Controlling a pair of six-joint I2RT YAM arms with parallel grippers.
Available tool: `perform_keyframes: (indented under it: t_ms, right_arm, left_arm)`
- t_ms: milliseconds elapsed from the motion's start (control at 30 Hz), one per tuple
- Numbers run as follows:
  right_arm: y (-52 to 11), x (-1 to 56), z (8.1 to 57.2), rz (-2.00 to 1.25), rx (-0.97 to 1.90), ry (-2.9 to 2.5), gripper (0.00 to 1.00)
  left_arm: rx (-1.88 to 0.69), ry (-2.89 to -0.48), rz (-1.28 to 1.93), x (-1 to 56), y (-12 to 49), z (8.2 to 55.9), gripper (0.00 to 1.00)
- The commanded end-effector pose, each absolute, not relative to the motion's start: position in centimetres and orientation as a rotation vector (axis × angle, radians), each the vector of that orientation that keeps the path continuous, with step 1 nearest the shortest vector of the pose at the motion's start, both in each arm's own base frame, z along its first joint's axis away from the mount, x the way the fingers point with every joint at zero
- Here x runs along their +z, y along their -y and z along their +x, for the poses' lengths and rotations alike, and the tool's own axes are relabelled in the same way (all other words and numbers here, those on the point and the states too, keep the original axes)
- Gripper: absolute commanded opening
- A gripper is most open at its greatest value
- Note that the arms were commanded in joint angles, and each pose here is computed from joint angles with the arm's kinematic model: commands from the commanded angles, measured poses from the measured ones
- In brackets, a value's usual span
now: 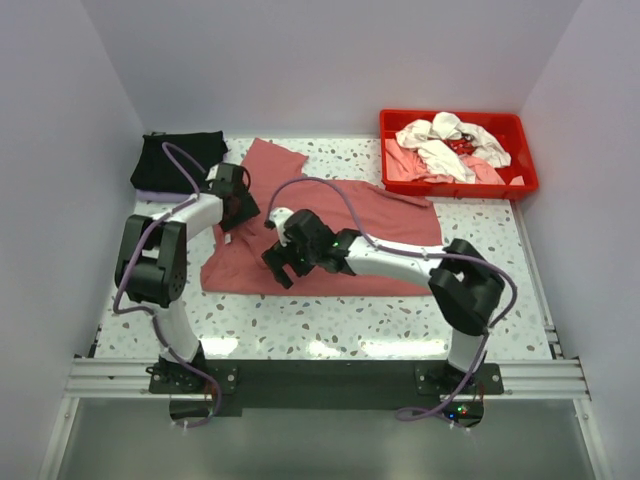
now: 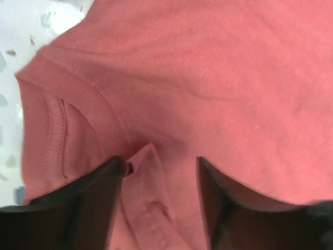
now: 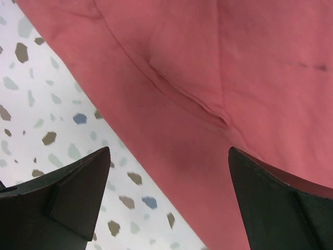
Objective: Fold and stack the t-shirts
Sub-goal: Fold the tshirt
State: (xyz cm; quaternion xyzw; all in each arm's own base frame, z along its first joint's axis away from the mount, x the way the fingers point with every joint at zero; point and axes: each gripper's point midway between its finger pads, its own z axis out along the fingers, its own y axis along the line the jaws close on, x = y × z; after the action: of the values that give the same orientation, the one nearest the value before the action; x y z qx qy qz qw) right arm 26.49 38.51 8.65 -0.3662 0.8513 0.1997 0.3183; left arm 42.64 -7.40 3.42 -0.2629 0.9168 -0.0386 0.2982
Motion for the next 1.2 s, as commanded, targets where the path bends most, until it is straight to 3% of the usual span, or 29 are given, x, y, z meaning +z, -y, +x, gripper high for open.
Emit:
perform_keyframes:
  t_ms: [0,67,200,400,533,700,933,1167]
  right_arm:
    - [-42.9,11.5,29.2,-0.962,0.569,-2.082,0.99]
    - [-44.2,11.2,29.1,-1.002,0.597,-2.063,0.97]
    - [-45.9,10.1,29.2,-1.062,0.617,-2.052,0.92]
    - [-48.2,7.8,29.7,-1.126,0.640,-2.059,0.68]
    - [-48.7,6.2,30.1,-1.154,0.605,-2.080,0.52]
    - [-48.5,5.1,30.9,-1.127,0.558,-2.099,0.42]
    - [-48.3,4.3,31.3,-1.095,0.522,-2.119,0.21]
    - [-48.3,6.7,32.2,-1.027,0.510,-2.084,0.08]
  left_arm:
    - [-0.128,-2.354,-0.715,7.2,6.3,43.0,0.79]
    - [-0.110,-2.327,-0.752,8.1,4.7,42.5,1.00]
    - [-0.113,-2.236,-0.848,11.8,1.2,40.3,1.00]
    - [-0.118,-2.078,-1.072,12.5,-2.8,34.5,1.00]
    - [-0.311,-2.079,-1.051,11.1,-0.2,32.4,1.00]
    - [-0.566,-2.096,-0.954,10.7,3.4,31.8,1.00]
    - [-0.559,-2.169,-0.967,6.5,4.0,30.1,1.00]
    - [-0.422,-2.272,-1.042,2.3,2.8,28.0,1.00]
